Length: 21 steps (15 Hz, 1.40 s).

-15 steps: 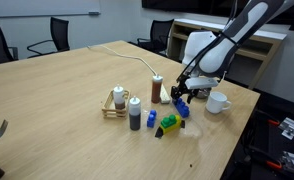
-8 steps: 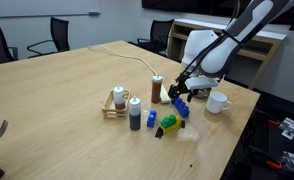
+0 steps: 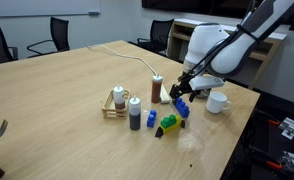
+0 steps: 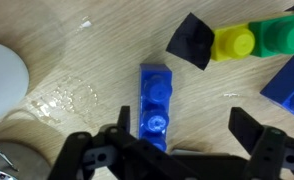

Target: Move the larger blue toy slightly to the right

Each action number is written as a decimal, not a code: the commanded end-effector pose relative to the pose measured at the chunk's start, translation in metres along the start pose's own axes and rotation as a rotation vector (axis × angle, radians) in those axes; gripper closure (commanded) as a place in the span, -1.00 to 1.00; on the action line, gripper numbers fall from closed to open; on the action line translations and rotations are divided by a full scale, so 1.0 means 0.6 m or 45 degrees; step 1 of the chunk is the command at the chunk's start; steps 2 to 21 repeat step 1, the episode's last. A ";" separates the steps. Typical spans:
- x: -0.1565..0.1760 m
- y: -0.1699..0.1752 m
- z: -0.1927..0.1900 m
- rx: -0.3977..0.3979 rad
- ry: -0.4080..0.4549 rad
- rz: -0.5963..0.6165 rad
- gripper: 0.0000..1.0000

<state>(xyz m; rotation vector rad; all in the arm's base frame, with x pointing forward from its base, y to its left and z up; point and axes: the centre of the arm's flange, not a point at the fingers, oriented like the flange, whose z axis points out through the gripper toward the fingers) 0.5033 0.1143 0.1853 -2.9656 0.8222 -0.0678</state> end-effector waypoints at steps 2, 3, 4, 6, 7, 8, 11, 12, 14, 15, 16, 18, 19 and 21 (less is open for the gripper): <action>0.000 0.000 0.000 0.000 0.000 0.000 -1.00; 0.000 0.000 0.000 0.000 0.000 0.000 -1.00; 0.000 0.000 0.000 0.000 0.000 0.000 -1.00; 0.000 0.000 0.000 0.000 0.000 0.000 -1.00; 0.000 0.000 0.000 0.000 0.000 0.000 -1.00; 0.000 0.000 0.000 0.000 0.000 0.000 -1.00; 0.000 0.000 0.000 0.000 0.000 0.000 -1.00; 0.000 0.000 0.000 0.000 0.000 0.000 -1.00; 0.000 0.000 0.000 0.000 0.000 0.000 -1.00; 0.000 0.000 0.000 0.000 0.000 0.000 -1.00; 0.000 0.000 0.000 0.000 0.000 0.000 -1.00; 0.000 0.000 0.000 0.000 0.000 0.000 -1.00; 0.000 0.000 0.000 0.000 0.000 0.000 -1.00; 0.000 0.000 0.000 0.000 0.000 0.000 -1.00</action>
